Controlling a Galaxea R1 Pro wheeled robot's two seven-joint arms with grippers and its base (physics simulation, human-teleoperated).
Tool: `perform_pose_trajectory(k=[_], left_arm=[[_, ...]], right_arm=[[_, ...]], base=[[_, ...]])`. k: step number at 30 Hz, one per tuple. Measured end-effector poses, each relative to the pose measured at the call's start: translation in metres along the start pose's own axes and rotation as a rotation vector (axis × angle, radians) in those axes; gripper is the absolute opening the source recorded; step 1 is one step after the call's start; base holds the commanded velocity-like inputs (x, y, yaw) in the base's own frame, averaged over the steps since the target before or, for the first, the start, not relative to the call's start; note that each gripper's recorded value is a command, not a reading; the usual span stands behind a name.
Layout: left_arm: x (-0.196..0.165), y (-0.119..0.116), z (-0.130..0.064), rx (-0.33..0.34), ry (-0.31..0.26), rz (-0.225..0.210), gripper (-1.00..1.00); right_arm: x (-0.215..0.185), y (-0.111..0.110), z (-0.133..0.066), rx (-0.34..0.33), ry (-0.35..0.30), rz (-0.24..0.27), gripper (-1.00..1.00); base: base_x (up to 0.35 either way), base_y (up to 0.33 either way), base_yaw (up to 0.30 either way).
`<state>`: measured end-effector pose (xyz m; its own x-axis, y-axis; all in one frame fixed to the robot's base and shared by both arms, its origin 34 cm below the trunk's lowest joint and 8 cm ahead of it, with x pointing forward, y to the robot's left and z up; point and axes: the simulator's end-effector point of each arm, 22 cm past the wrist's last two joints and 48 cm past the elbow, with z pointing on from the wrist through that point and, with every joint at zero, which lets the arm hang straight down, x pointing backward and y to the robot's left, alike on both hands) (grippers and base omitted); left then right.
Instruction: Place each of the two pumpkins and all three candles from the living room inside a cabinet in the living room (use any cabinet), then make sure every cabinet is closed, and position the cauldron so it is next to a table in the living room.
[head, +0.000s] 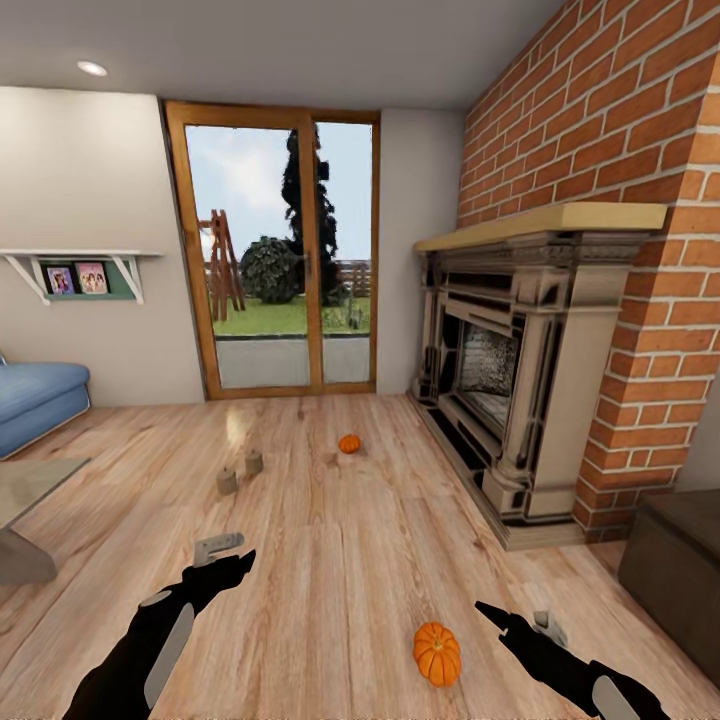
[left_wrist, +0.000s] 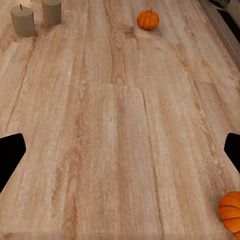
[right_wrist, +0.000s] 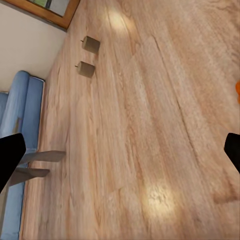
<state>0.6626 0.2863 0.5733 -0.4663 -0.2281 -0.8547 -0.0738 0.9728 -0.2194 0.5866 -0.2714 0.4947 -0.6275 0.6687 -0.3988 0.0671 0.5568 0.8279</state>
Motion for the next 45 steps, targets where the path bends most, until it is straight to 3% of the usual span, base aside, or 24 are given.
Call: perform_pose_trajectory(k=[19, 21, 27, 40, 45], left_arm=[[0.040, 0.009, 0.010, 0.002, -0.002, 0.001, 1.00], [0.044, 0.011, 0.012, 0.001, -0.002, 0.001, 1.00], [0.057, 0.014, 0.015, 0.001, -0.003, 0.001, 1.00], [0.086, 0.021, 0.022, 0.001, -0.003, 0.001, 1.00], [0.088, 0.018, 0.022, 0.004, 0.001, -0.001, 1.00]], right_arm=[[0.021, -0.039, 0.005, 0.002, 0.002, 0.008, 1.00], [0.019, -0.044, 0.000, -0.014, -0.005, 0.017, 1.00], [0.011, -0.069, -0.023, -0.067, -0.063, 0.107, 1.00], [0.024, -0.099, -0.023, -0.067, -0.074, 0.124, 1.00], [0.024, -0.099, -0.023, -0.065, -0.073, 0.124, 1.00]], base=[[0.000, 0.000, 0.000], [0.000, 0.000, 0.000], [0.000, 0.000, 0.000], [0.000, 0.000, 0.000], [0.000, 0.000, 0.000]])
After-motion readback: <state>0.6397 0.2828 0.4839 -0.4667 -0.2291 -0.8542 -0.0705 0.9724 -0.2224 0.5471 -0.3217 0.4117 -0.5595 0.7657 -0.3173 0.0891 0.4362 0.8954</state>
